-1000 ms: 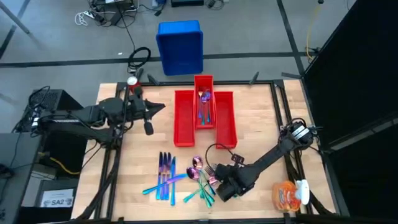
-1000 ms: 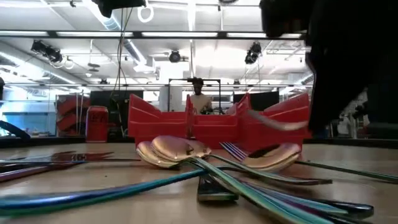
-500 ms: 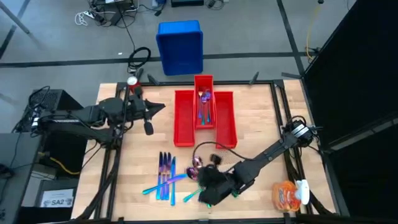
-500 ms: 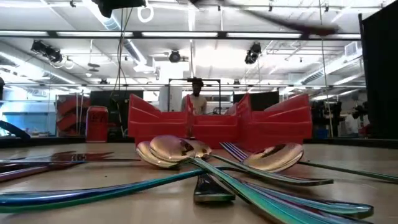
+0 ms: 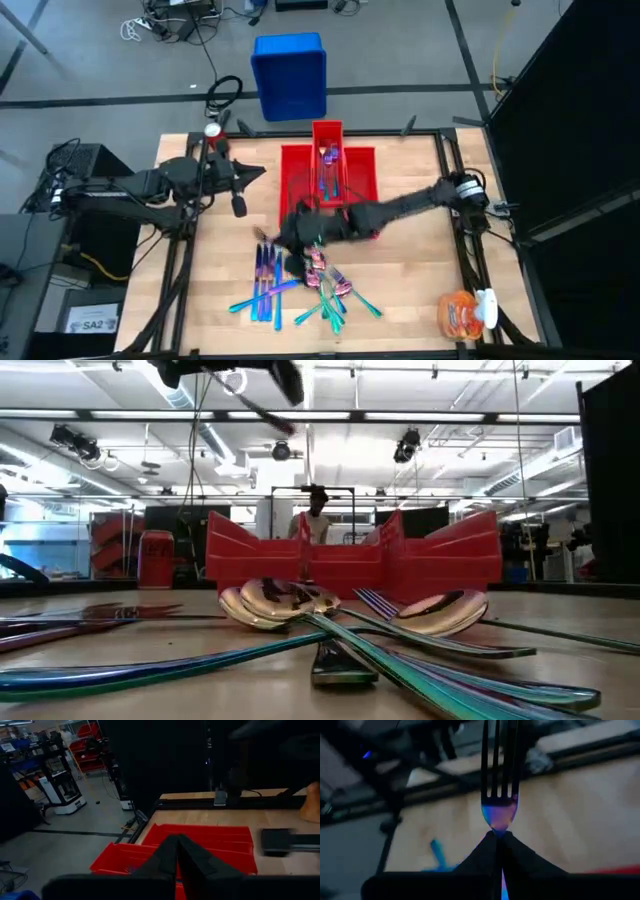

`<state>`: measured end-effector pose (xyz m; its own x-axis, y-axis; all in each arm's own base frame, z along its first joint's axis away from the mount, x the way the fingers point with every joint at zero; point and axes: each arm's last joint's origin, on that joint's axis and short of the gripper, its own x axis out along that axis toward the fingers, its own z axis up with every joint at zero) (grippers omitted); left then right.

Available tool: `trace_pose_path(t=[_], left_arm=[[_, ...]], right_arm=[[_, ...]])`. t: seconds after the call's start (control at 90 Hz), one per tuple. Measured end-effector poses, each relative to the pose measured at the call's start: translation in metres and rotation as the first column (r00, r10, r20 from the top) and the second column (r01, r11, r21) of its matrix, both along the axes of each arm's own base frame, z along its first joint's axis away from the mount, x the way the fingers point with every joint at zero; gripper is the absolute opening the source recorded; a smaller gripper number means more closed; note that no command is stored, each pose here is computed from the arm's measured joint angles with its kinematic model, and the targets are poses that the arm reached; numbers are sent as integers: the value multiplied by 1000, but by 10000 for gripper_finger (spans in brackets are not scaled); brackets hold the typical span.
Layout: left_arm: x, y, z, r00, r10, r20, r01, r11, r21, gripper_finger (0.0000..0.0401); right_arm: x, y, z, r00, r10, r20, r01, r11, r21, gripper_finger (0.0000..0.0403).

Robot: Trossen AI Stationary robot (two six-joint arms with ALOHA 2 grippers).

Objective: Sort silverware
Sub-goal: Put the iridescent fork into the middle orange bin

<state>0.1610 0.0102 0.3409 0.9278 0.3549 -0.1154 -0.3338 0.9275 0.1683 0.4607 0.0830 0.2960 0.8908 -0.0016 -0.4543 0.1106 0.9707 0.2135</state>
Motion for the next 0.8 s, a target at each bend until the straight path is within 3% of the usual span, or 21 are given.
trace_pose_path(t=[0.178,0.333,0.6,0.711,0.8], left_arm=[[0,0,0,1000,0,0,0,1000,0,0],[0,0,0,1000,0,1,0,1000,0,0],[0,0,0,1000,0,1,0,1000,0,0],[0,0,0,1000,0,2,0,1000,0,0],[0,0,0,1000,0,0,0,1000,0,0]], right_arm=[[5,-50,-4,996,-86,-12,86,996,-11,0],[-3,-75,-14,990,-138,-20,138,990,-12,0],[-54,-87,-32,975,-196,104,191,980,60,0],[-82,-101,-32,913,-335,234,312,941,128,0],[-100,-116,-31,820,-495,288,475,869,142,0]])
